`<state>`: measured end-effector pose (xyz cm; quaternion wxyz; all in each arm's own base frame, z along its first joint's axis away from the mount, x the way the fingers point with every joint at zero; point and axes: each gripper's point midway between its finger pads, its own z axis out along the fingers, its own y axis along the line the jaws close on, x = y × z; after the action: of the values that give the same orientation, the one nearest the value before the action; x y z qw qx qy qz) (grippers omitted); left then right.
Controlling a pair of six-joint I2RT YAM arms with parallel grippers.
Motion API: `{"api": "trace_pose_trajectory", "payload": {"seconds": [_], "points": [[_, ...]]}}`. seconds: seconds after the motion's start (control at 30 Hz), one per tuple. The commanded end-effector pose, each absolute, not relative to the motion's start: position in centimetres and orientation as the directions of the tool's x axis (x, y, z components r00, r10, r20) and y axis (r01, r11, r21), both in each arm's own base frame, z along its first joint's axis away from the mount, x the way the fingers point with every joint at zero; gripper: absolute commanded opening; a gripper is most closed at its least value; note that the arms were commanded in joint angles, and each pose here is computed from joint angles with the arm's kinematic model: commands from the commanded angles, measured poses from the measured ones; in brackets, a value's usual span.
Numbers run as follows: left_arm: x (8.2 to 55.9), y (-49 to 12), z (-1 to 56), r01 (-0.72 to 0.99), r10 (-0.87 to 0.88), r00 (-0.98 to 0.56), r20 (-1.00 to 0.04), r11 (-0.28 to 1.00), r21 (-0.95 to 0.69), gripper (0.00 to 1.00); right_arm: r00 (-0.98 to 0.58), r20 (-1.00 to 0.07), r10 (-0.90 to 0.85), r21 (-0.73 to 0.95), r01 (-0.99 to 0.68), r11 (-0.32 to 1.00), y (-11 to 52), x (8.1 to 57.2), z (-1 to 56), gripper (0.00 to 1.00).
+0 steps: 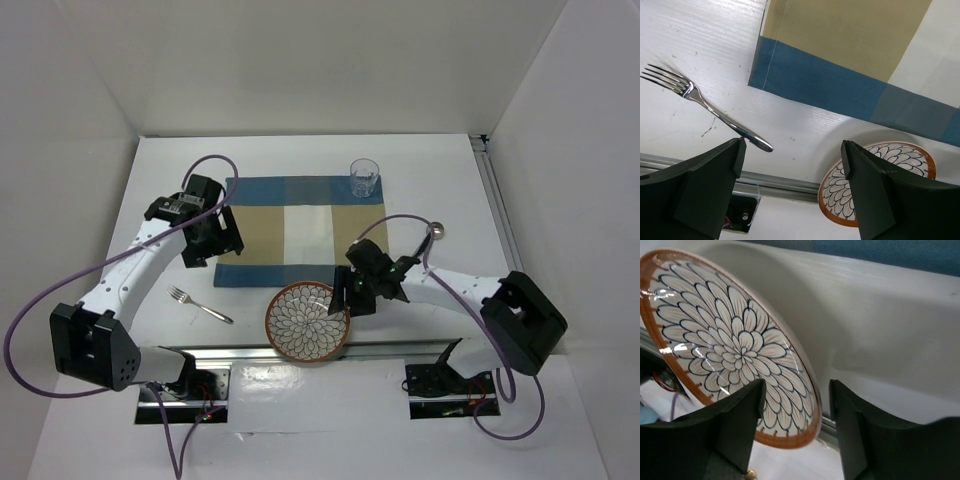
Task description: Set the dinner table for one person
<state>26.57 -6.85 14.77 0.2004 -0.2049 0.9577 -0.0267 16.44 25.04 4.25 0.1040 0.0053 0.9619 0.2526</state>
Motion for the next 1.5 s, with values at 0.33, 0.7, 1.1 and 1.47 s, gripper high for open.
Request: {"api": "trace_pose_trajectory", "payload": {"seconds": [0.33,0.7,1.1,1.47], "points": [[26.8,-5.5,17.7,-0.389,-0.38,-0.777,-0.501,0.917,-0.091,0.96,-0.968,-0.241,0.072,0.487,-0.056,0.872,28.3,17.4,5.7,0.0],[25.6,-4.2,19.7,-0.535,-0.522,-0.656,-0.545,0.831,-0.152,0.94,-0.893,-0.427,0.14,0.582,-0.154,0.798,29.8,27.4,18.4,0.0],[23.9,-5.9,16.6,-0.509,-0.517,-0.742,-0.427,0.849,-0.143,1.0,-0.881,-0.361,0.307,0.69,-0.03,0.723,29.9,41.4,17.4,0.0],[18.8,-6.7,10.3,-0.608,-0.626,-0.734,-0.262,0.779,-0.157,0.99,-0.888,-0.271,0.371,0.68,0.096,0.727,29.1,42.2,11.9,0.0]]}}
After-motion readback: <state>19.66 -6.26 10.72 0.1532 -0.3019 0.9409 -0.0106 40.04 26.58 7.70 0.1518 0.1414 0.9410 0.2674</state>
